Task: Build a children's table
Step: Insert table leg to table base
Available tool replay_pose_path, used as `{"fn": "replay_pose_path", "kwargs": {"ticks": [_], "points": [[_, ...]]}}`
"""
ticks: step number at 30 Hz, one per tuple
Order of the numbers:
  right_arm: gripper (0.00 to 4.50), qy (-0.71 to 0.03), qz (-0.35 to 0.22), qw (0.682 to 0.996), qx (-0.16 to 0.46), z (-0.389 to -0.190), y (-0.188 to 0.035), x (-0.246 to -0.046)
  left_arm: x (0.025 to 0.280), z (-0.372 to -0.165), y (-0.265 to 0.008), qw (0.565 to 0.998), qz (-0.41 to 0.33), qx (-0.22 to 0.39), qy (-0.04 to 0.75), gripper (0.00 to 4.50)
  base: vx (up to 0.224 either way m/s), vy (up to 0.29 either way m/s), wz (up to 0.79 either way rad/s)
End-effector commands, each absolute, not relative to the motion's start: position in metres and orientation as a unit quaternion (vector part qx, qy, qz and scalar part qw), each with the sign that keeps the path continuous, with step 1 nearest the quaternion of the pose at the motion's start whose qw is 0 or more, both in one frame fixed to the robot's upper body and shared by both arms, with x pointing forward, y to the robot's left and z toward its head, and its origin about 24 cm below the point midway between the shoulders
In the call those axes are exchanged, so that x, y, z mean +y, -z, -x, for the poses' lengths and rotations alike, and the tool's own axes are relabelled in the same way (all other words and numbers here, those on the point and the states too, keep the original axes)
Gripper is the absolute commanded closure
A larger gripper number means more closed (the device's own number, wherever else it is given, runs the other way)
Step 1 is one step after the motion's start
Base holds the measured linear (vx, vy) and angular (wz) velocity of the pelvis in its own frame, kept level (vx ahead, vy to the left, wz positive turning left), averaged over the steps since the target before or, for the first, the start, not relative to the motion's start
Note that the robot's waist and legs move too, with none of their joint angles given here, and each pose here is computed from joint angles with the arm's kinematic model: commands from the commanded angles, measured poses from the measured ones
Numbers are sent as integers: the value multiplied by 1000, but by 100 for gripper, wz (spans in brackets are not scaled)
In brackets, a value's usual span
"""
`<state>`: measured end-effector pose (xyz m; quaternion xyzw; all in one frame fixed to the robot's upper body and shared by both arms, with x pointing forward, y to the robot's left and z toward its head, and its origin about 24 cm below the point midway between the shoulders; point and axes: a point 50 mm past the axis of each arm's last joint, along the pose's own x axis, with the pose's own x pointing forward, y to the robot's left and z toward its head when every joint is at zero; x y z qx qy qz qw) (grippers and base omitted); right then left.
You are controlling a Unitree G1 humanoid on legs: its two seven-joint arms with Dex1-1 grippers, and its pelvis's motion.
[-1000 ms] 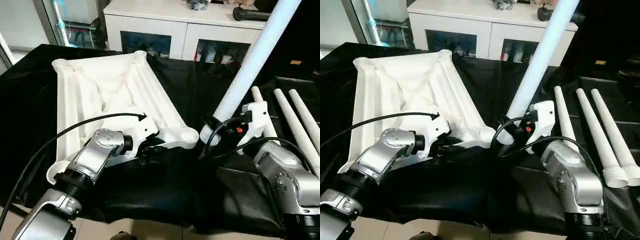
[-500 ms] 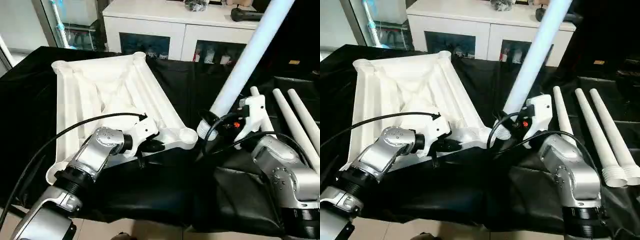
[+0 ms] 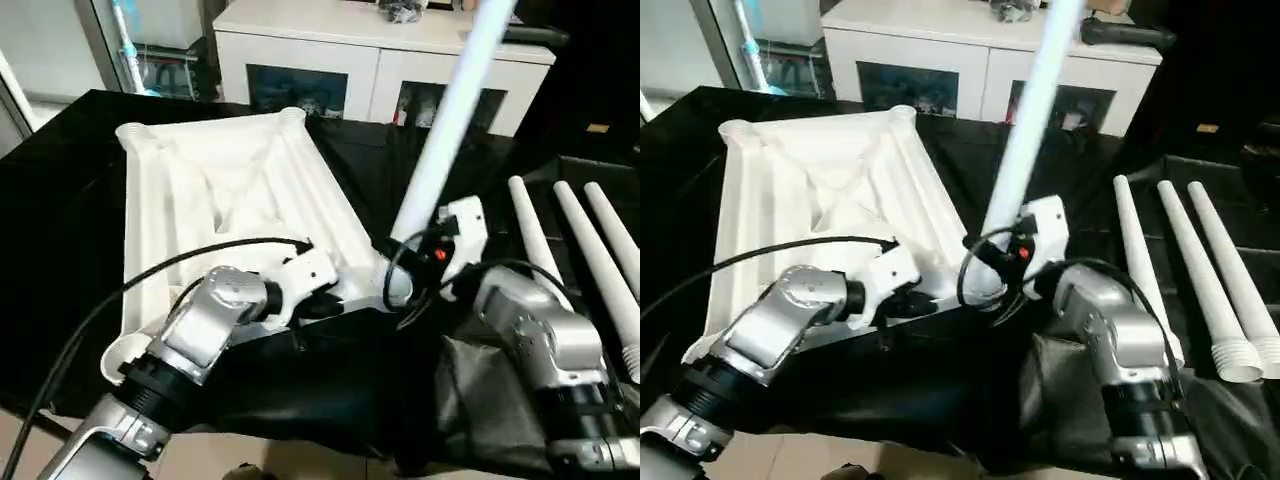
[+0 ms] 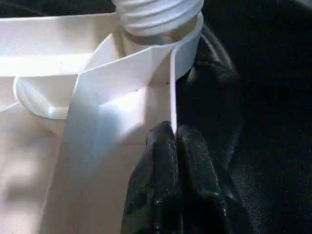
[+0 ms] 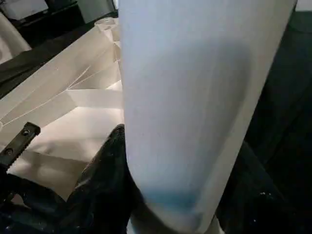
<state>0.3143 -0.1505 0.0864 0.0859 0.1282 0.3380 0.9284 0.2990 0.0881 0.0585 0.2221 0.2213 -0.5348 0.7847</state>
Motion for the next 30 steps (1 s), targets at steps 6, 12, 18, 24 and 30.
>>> {"fn": "replay_pose_path", "kwargs": {"ticks": [6, 12, 18, 24, 30], "points": [[264, -337, -74, 932, 114, -319, -93, -158, 87, -294, -47, 777, -241, 244, 528, 450, 0, 0, 0], [264, -336, -74, 932, 112, -319, -92, -160, 89, -297, -51, 774, -249, 239, 531, 422, 0, 0, 0], [264, -333, -76, 934, 110, -318, -91, -161, 90, -300, -52, 775, -261, 236, 525, 359, 0, 0, 0], [264, -329, -78, 935, 108, -317, -92, -161, 95, -299, -47, 762, -262, 257, 534, 351, 0, 0, 0], [264, -328, -80, 935, 108, -317, -92, -161, 95, -301, -48, 770, -258, 254, 526, 394, 0, 0, 0]]}}
